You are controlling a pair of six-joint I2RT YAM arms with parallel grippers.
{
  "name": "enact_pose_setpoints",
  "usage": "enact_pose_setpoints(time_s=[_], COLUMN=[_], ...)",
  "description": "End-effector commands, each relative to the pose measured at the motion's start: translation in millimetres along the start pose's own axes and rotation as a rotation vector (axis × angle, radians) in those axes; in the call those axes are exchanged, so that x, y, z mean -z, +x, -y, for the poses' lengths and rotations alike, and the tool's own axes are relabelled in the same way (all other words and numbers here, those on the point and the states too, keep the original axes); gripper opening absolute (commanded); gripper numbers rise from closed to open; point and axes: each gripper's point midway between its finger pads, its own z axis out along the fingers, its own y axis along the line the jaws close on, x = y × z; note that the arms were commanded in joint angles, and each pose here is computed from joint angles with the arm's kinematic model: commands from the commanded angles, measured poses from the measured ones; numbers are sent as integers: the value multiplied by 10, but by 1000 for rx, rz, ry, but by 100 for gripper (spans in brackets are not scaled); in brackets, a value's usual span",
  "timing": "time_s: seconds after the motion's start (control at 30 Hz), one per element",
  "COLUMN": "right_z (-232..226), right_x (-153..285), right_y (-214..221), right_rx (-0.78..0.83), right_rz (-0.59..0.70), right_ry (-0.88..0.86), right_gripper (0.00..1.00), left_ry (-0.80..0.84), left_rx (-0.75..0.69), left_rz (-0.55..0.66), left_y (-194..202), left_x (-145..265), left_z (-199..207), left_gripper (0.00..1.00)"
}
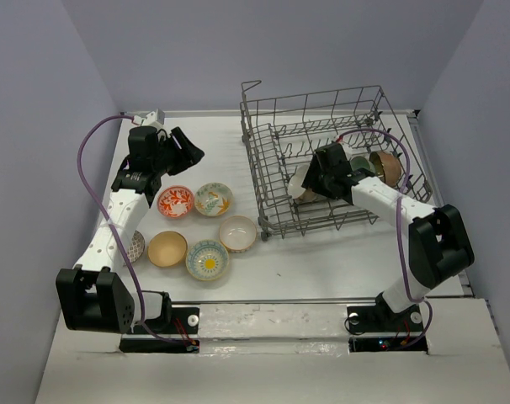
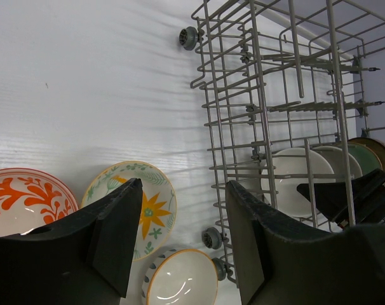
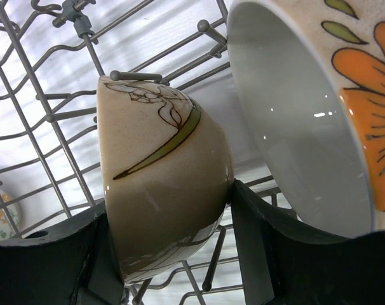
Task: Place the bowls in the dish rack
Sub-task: Pick up the bowl from the dish rack, then insert the bowl into the dish rack.
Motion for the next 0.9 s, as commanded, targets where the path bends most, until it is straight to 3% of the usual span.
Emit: enact_pose_setpoints(time_s=[0.0, 0.87], right_z=[-160, -399], right_x=[219, 532], right_y=[-431, -830], right_rx=[47, 297], right_rz=[142, 255], right_ry=[-63, 7], right_gripper=[50, 54], left_ry=[34, 37], left_rx=[-29, -26], left_rz=[47, 44], left_y=[-143, -142], left_x=[37, 14], left_z=[111, 114], left_gripper=[64, 64])
